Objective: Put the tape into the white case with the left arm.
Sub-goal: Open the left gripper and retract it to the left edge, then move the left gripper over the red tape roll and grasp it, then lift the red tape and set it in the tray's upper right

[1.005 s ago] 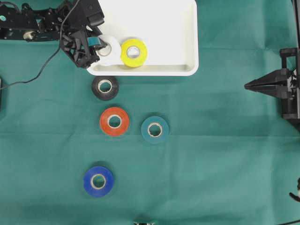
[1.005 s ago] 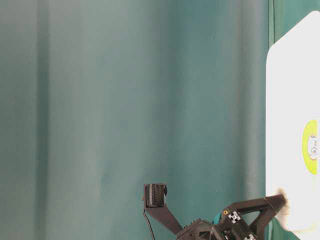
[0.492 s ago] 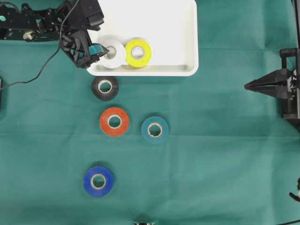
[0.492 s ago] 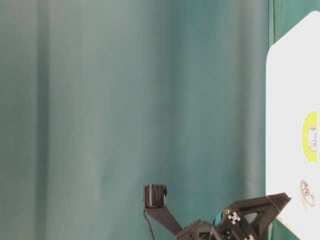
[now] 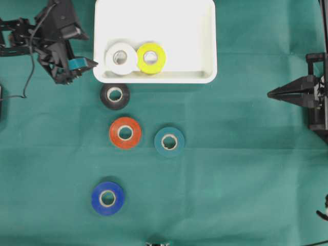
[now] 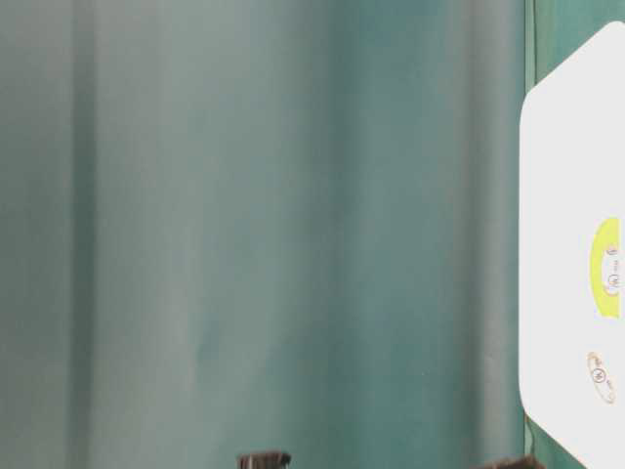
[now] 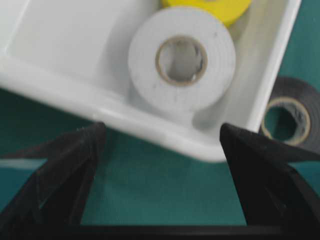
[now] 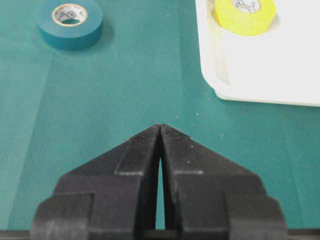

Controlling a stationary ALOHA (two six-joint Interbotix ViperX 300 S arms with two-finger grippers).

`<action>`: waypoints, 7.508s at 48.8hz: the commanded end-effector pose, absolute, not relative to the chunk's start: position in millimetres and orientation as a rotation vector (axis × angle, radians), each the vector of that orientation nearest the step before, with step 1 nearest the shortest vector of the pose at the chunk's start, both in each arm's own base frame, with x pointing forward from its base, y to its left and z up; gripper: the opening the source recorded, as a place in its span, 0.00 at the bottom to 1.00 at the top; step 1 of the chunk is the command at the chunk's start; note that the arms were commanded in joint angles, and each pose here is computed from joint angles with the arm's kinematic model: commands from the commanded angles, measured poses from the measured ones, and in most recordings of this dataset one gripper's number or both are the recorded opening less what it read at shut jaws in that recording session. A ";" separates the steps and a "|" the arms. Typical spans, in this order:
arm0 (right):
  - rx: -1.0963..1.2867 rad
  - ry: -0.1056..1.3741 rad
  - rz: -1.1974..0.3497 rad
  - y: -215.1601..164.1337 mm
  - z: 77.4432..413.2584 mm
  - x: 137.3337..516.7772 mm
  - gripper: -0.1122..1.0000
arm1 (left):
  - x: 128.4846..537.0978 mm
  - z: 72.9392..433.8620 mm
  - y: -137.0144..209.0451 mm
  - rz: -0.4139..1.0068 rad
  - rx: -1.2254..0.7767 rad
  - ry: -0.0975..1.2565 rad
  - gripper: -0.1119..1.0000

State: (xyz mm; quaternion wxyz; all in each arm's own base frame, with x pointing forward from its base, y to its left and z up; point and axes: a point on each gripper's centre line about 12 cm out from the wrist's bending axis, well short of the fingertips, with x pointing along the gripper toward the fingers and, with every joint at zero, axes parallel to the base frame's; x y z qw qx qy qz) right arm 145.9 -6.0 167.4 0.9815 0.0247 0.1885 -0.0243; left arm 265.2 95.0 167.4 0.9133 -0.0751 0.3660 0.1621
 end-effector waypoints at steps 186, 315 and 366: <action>0.024 0.363 -0.050 -6.9 172.2 148.0 0.01 | 340.2 158.3 -16.2 -0.106 0.178 0.711 0.90; 0.024 0.365 -0.048 -6.7 171.6 147.8 0.01 | 376.8 127.1 -30.8 -0.103 0.091 0.810 0.34; 0.024 0.363 -0.050 -6.9 171.8 147.7 0.01 | 394.7 197.4 26.8 0.040 0.037 0.693 0.34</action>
